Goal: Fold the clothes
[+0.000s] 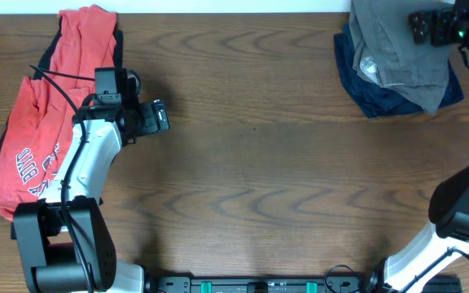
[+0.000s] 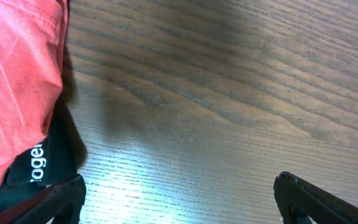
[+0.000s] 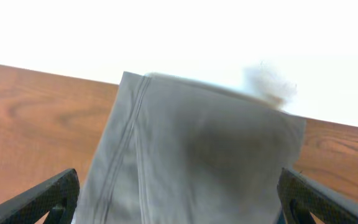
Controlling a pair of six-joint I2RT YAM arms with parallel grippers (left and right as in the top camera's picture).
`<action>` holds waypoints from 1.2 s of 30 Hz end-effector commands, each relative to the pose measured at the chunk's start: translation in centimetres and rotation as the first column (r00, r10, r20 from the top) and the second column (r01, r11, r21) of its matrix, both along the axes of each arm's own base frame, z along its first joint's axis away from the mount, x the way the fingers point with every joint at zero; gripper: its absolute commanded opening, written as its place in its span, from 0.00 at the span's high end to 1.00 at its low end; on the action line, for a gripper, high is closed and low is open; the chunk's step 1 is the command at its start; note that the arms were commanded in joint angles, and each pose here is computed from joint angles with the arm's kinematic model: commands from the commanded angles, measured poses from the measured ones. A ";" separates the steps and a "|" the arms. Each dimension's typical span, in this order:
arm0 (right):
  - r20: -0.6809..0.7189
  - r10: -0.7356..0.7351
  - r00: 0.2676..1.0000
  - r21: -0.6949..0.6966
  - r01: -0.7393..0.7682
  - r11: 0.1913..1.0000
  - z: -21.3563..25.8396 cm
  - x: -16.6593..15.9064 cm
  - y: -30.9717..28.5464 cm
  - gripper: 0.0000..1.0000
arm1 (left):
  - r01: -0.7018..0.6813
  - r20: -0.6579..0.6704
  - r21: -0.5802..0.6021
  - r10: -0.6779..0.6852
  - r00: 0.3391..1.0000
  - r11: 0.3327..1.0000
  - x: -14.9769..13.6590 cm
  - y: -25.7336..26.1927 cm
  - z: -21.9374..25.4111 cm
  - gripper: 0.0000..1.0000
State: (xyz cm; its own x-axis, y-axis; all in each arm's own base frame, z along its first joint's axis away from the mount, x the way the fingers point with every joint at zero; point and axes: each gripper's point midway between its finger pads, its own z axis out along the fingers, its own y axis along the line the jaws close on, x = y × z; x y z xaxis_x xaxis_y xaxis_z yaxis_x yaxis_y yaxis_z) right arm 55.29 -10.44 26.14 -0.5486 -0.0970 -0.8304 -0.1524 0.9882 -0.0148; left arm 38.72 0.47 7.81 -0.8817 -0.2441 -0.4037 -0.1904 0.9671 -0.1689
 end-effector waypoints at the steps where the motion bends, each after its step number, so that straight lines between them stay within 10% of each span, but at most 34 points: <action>1: -0.077 -0.083 0.994 0.084 0.090 0.992 -4.9 2.3 0.3 0.01 | -0.012 0.043 0.010 0.011 0.999 1.000 0.7 0.3 1.6 0.02; 9: -0.210 -0.125 0.970 0.045 0.138 0.989 -19.0 5.8 -0.7 0.01 | -0.012 0.043 0.011 0.011 0.999 1.000 0.7 0.3 1.6 0.02; 20: -0.563 -0.113 0.819 0.089 0.196 0.977 -39.1 0.1 0.6 0.01 | -0.012 0.035 0.010 0.011 0.999 1.000 0.6 0.3 1.3 0.02; 28: -0.475 -0.105 0.874 0.107 0.176 0.979 -30.5 2.0 0.6 0.01 | -0.012 0.034 0.010 0.011 0.999 1.000 0.6 0.3 1.3 0.02; 36: -0.196 -0.104 0.975 0.052 0.117 0.992 -8.3 1.4 0.7 0.01 | -0.012 0.035 0.010 0.011 0.999 1.000 0.6 0.3 1.3 0.02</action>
